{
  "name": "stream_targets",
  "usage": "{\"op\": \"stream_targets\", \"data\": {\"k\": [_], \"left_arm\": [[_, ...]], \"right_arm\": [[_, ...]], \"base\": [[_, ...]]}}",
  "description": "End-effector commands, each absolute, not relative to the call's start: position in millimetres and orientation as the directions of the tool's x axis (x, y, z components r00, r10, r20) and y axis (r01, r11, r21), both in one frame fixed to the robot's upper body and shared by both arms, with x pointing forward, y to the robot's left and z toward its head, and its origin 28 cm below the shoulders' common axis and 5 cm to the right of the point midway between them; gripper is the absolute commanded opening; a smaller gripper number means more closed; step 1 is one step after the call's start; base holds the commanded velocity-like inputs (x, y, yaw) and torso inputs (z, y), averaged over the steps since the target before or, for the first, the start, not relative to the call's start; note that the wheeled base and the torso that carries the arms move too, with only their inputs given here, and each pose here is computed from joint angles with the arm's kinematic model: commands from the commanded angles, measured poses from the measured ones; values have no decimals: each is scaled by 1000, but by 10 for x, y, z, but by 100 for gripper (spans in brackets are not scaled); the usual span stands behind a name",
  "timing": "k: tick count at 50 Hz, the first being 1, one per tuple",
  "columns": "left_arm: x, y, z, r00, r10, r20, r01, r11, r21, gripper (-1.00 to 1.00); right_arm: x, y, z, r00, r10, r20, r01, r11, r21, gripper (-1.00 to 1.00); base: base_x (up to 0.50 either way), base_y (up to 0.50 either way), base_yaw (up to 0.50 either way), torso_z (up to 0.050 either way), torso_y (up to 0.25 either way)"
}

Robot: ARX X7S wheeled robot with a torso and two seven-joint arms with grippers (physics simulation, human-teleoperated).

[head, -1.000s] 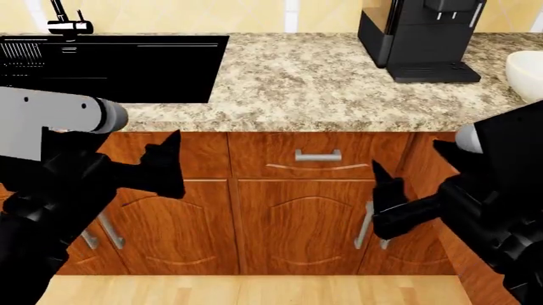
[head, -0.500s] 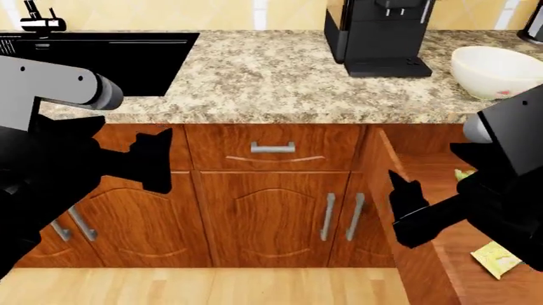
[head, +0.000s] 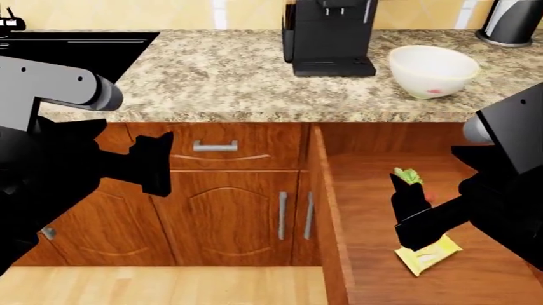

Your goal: Place the bar in the bowl and close the drawer.

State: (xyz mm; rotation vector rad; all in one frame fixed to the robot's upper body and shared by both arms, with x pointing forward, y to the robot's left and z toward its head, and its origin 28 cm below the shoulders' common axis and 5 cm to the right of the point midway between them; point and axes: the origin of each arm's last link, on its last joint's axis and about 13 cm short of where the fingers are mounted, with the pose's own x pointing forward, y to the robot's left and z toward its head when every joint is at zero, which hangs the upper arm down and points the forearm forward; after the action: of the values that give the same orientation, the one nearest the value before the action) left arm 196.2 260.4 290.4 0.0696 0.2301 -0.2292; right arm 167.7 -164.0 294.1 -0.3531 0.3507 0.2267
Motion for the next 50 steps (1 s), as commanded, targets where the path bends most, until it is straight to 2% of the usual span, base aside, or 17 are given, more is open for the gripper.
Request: {"op": "stream_targets", "data": {"k": [1, 41, 50], "left_arm": [[1958, 2601, 2896, 945, -222, -241, 238, 970, 40, 100], [1957, 2590, 2862, 937, -231, -263, 250, 967, 41, 100], [1957, 2598, 2867, 936, -229, -265, 248, 968, 38, 100]], "right_arm": [[1675, -1637, 2946, 910, 158, -382, -282, 913, -294, 100], [1692, -1628, 2910, 901, 169, -399, -298, 910, -288, 100], [1687, -1620, 2915, 906, 173, -385, -299, 908, -294, 100]], "base": [[0, -500, 0, 0, 0], [0, -500, 0, 0, 0], [0, -32, 0, 0, 0]]}}
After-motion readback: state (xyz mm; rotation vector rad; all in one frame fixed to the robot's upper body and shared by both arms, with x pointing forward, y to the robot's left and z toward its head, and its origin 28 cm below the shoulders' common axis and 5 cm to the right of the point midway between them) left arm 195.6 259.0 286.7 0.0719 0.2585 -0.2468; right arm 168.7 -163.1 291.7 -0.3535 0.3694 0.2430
